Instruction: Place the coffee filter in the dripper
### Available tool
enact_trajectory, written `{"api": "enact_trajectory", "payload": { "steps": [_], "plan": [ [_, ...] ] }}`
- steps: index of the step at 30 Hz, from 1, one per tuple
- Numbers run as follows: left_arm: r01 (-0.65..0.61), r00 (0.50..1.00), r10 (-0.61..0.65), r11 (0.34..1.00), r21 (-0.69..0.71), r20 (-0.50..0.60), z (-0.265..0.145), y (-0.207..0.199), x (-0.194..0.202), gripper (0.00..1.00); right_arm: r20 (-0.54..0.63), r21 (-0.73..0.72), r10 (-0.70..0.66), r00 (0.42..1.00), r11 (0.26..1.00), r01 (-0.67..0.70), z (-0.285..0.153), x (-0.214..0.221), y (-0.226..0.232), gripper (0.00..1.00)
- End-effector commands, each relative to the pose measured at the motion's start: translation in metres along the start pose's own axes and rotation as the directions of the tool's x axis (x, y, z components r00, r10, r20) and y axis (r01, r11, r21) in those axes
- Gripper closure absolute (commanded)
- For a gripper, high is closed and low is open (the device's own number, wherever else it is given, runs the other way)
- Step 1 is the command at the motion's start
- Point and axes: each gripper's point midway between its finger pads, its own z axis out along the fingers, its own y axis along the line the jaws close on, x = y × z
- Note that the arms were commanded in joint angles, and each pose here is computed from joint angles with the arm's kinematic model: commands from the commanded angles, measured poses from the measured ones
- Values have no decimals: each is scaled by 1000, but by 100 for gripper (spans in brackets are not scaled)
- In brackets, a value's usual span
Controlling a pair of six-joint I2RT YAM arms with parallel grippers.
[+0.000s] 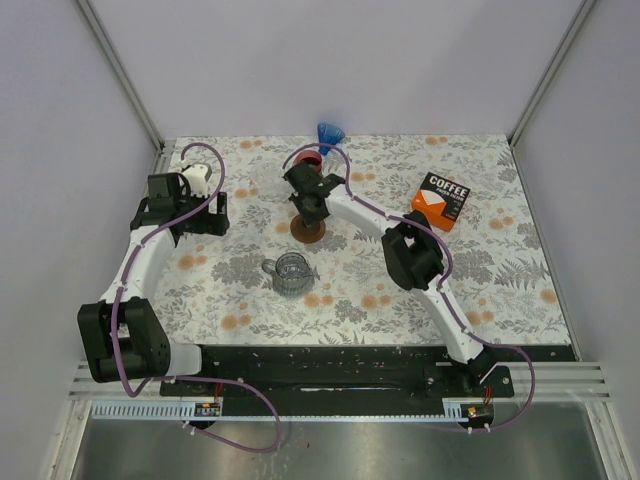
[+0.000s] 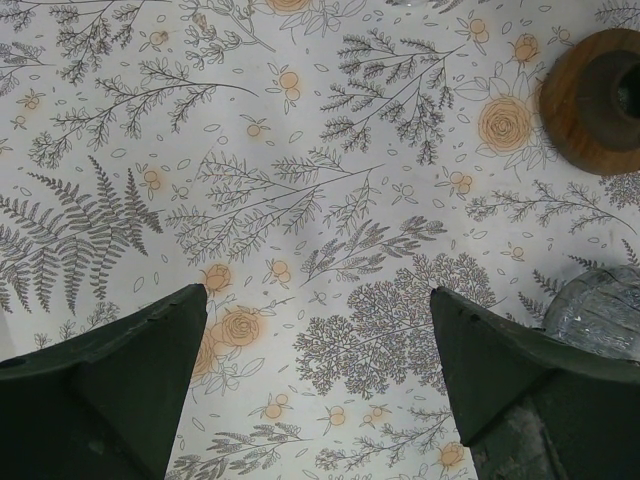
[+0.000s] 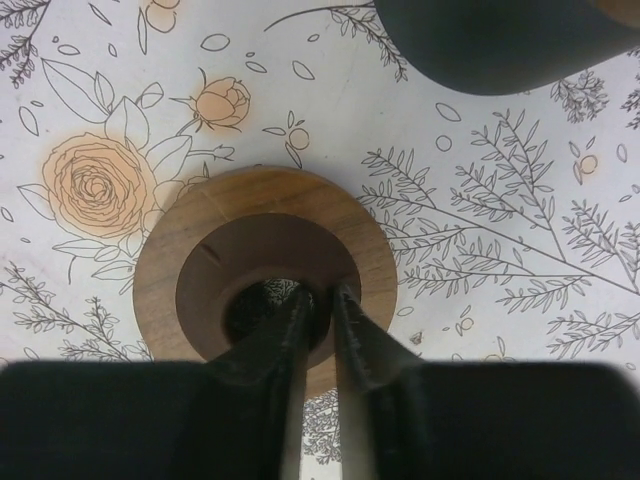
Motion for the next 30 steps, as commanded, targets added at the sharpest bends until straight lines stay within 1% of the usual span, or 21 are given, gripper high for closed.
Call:
{"api": "enact_trajectory", "payload": {
  "steps": [1,2,5,6,9,10,11,13,15,16,18,20,22,23,25,26,27,28,30],
  "plan": [
    [-16,998,17,1000,-18,64,-10,4,-20,3,12,-20,33,999,999,-33,-9,-9,-3,91],
    [-16,998,17,1000,-16,65,-11,3,-20,3,20,-20,34,999,999,-34,-11,-12,-4,100],
    [-20,998,20,1000,-6,64,-12,2,-22,3,57,-26,30,998,999,-29,-28,-26,-5,100],
    [-26,998,26,1000,7,63,-13,0,-23,3,82,-46,34,996,998,-30,-40,-35,-5,100],
    [-40,997,35,998,55,76,-19,-9,-31,5,166,-172,52,985,985,-23,-86,-61,3,100],
    [-46,996,40,996,76,83,-22,-13,-35,6,190,-236,55,980,972,-9,-104,-68,11,100],
    [-57,995,48,993,106,90,-26,-19,-40,7,238,-285,66,969,958,5,-130,-80,13,100],
    [-88,991,69,981,173,114,-38,-32,-52,9,290,-364,76,954,931,36,-166,-90,18,100],
    [-150,980,110,956,254,165,-56,-53,-68,9,339,-432,72,938,898,87,-202,-96,25,100],
    [-200,969,146,938,282,201,-67,-64,-77,8,346,-474,70,936,874,110,-215,-95,32,100],
    [-318,930,234,899,302,283,-87,-84,-92,8,360,-549,68,930,821,153,-240,-93,44,100],
    [-445,869,319,838,316,378,-114,-104,-109,8,351,-608,72,934,776,169,-259,-88,52,100],
    [-528,816,358,781,333,454,-138,-119,-125,8,341,-652,75,937,737,178,-274,-83,60,100],
    [-594,771,390,724,349,503,-150,-136,-129,9,331,-675,79,940,716,178,-279,-81,62,100],
    [-741,647,468,573,350,602,-175,-158,-126,12,319,-715,84,944,675,181,-291,-78,69,100],
    [-794,591,493,497,350,638,-182,-167,-120,14,311,-735,91,946,653,180,-294,-78,71,100],
    [-833,540,512,440,337,668,-187,-174,-117,14,307,-755,93,947,630,182,-299,-77,75,100],
    [-850,516,520,406,334,680,-188,-180,-114,14,298,-767,98,950,617,177,-300,-76,77,100],
    [-872,484,548,373,319,682,-184,-187,-109,14,278,-778,106,955,608,159,-299,-74,78,100]
  ]
}}
